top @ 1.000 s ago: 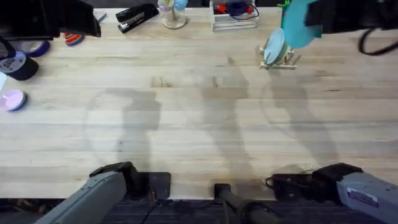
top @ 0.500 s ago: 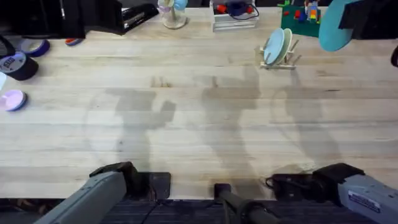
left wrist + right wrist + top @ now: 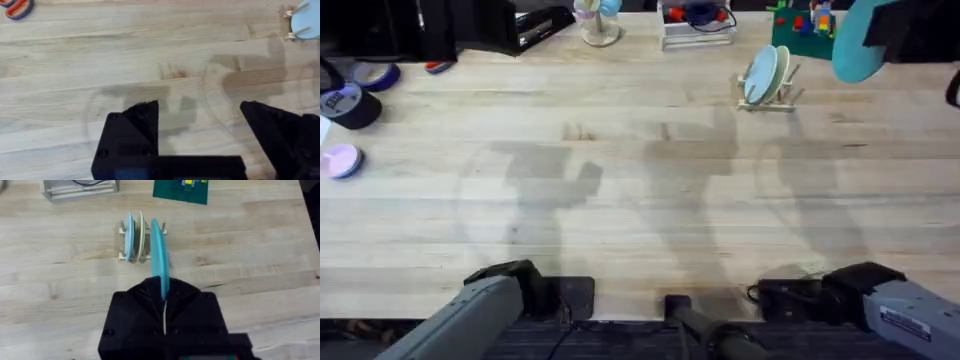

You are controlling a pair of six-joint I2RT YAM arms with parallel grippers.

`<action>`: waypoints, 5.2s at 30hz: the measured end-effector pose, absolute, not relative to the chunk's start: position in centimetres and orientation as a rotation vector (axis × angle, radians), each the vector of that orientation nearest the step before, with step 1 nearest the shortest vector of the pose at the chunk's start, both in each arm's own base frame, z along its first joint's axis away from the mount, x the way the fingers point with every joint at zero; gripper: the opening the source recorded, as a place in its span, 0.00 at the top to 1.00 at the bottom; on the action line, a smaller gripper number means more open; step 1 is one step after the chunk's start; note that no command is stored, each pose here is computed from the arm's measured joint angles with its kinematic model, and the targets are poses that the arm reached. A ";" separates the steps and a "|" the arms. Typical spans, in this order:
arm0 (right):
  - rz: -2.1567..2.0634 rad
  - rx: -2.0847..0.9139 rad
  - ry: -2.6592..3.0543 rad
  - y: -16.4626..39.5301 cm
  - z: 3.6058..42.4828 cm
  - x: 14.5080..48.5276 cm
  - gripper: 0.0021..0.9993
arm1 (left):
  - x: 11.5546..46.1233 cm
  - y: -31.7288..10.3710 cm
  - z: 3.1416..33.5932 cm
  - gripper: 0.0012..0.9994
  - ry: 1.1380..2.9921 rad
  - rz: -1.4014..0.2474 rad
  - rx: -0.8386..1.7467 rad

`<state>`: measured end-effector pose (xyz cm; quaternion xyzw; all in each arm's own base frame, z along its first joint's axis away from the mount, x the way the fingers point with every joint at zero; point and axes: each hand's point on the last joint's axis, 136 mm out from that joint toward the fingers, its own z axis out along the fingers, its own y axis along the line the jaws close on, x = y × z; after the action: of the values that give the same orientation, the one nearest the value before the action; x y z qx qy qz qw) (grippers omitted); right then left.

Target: Pick up the plates from the table one by one and place each into a slot on the dish rack.

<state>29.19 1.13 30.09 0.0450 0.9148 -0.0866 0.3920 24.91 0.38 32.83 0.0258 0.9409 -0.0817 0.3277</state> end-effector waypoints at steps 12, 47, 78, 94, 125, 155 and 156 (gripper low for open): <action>-0.268 0.131 2.392 0.7 27.9 30.7 0.97 | 24.9 0.4 32.8 0.00 2.464 -0.214 0.067; -0.218 0.205 2.436 -1.3 26.5 32.3 0.97 | 24.9 0.4 32.8 0.00 2.464 -0.214 0.067; -0.202 0.187 2.473 -0.5 23.4 36.4 0.97 | 24.8 0.4 32.8 0.01 2.469 -0.215 0.066; -0.210 0.180 2.501 -0.3 21.3 38.3 0.97 | 24.8 0.5 32.7 0.00 2.470 -0.208 0.064; -0.225 0.174 2.554 -0.1 18.1 40.1 0.97 | 24.8 0.5 32.7 0.00 2.471 -0.207 0.064; -0.230 0.172 2.574 0.1 16.1 41.5 0.97 | 24.7 0.4 32.7 0.01 2.475 -0.209 0.063; -0.229 0.173 2.571 0.1 16.1 41.5 0.97 | 24.7 0.4 32.6 0.00 2.476 -0.209 0.063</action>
<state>41.52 0.08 16.15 0.0642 0.9558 -0.0852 0.2739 24.71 0.45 32.65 0.0239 0.9430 -0.0796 0.3223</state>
